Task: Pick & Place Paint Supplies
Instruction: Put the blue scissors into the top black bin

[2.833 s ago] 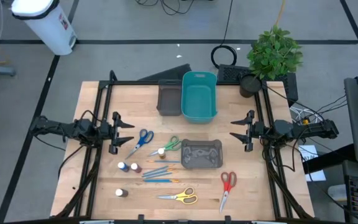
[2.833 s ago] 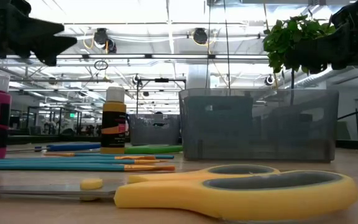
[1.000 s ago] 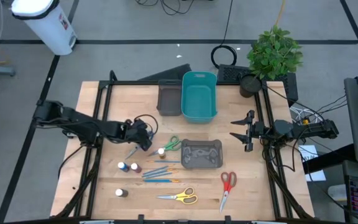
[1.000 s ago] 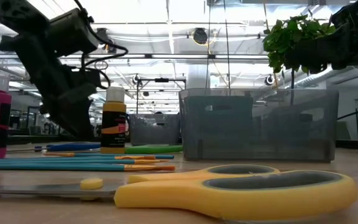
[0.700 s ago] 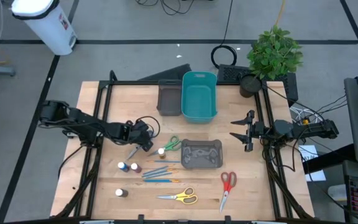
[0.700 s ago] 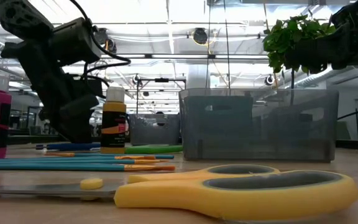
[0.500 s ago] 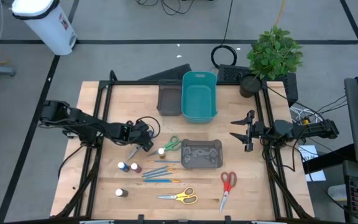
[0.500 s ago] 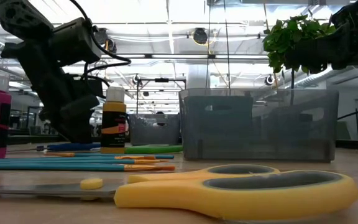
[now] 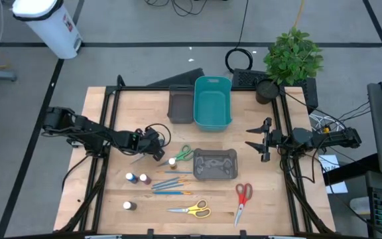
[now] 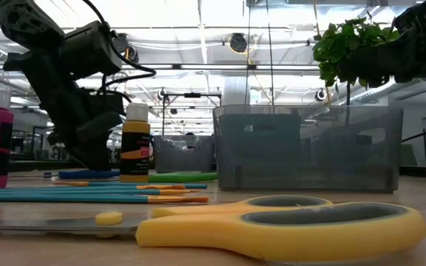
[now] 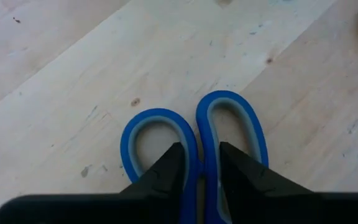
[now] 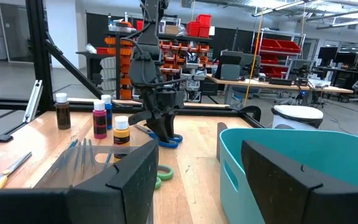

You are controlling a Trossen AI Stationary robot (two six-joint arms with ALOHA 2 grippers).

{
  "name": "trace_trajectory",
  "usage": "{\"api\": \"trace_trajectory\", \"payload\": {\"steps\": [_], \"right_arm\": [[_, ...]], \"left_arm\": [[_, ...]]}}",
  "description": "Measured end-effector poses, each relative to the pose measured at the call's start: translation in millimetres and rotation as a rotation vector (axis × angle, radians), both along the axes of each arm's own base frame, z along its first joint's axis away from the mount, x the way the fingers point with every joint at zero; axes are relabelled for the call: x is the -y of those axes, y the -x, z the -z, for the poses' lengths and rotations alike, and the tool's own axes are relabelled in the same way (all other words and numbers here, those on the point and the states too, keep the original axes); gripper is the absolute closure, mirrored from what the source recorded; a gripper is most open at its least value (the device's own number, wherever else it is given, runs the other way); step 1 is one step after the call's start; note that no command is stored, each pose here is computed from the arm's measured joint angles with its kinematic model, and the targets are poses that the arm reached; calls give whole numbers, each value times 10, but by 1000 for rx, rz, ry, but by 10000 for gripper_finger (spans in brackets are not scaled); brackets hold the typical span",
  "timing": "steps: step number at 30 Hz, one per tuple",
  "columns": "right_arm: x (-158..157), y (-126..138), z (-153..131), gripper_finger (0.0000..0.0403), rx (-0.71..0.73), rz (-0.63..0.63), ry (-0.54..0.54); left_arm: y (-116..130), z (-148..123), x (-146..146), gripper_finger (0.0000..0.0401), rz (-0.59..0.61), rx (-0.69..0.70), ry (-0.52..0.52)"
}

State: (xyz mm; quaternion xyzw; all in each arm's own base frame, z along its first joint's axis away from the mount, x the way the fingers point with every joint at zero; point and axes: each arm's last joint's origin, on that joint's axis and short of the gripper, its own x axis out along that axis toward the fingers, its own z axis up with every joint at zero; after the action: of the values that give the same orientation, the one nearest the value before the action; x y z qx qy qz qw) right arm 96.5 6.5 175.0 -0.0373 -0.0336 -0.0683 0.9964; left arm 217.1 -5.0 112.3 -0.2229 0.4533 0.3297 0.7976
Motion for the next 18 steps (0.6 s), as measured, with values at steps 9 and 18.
{"api": "trace_trajectory", "payload": {"steps": [9,18], "right_arm": [[0,0,0,181,0,0,0],[0,0,0,181,0,0,0]], "left_arm": [[-11,-107,-8,312,2,41,-31],[-110,-488,-141,308,-45,181,-158]]}}
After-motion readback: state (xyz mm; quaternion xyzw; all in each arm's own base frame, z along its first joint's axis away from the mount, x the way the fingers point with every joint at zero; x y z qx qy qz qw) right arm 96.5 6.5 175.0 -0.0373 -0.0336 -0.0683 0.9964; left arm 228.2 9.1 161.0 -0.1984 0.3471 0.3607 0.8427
